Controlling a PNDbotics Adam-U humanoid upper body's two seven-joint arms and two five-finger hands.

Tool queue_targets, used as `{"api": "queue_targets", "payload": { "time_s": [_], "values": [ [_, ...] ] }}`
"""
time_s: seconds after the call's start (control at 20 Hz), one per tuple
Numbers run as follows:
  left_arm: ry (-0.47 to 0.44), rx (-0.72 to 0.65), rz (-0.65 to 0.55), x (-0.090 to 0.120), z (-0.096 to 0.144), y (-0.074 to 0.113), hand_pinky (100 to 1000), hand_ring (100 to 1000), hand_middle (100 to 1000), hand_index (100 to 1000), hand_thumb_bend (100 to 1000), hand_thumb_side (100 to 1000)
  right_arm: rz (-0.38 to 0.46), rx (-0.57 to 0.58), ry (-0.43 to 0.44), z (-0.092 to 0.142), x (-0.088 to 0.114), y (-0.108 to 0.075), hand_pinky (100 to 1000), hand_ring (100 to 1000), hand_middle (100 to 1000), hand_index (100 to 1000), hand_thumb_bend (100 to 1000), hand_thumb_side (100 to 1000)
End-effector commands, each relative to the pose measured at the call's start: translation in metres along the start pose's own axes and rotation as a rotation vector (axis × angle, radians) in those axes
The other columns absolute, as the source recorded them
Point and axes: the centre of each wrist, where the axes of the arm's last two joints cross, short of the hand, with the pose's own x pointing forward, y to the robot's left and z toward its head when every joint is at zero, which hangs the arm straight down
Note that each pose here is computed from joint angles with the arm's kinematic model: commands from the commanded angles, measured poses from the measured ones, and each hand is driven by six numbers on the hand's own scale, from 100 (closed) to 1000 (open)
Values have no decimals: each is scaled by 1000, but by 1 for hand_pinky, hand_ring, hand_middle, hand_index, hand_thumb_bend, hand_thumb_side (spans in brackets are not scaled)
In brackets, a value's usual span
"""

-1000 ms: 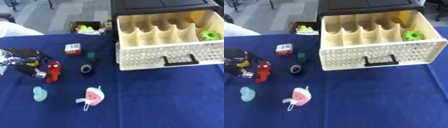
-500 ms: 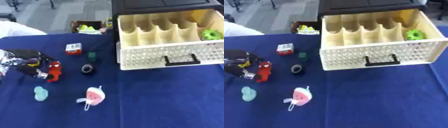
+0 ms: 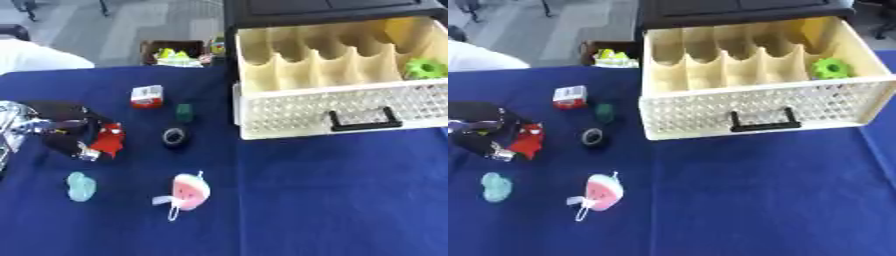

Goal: Pick up objects from table and place into drawer.

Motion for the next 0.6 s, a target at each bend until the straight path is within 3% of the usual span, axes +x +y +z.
{"api": "queue_targets", "payload": {
  "time_s": [0.05,0.1,0.2,0.25,0.3,0.35,0.6],
  "values": [
    [-16,-18,-40,-10,12,7,668,733,749,1000,517,1000,8,-4,-17,-3,5,-6,713,334,279,728,100,1000],
    [-20,-15,-38,-11,14,7,668,736,758,1000,462,1000,7,-3,-15,-3,5,-6,714,333,278,728,100,1000],
    [-39,3,-38,-12,16,8,665,734,766,1000,286,764,11,-1,-9,-2,4,-6,714,332,276,727,100,1000],
    [-54,19,-41,-13,18,10,665,735,768,1000,268,700,12,-1,-7,-2,4,-7,714,332,276,727,100,1000],
    [-71,47,-54,-13,21,15,661,741,771,1000,233,527,13,0,-5,-2,4,-7,714,331,275,726,100,1000],
    [-88,74,-69,-12,24,19,663,744,771,1000,231,472,12,1,-3,-2,4,-7,713,330,275,725,100,1000],
    [-129,118,-120,-20,40,27,672,748,767,1000,254,398,7,4,6,-1,3,-7,713,329,273,724,100,1000]
  ]
}}
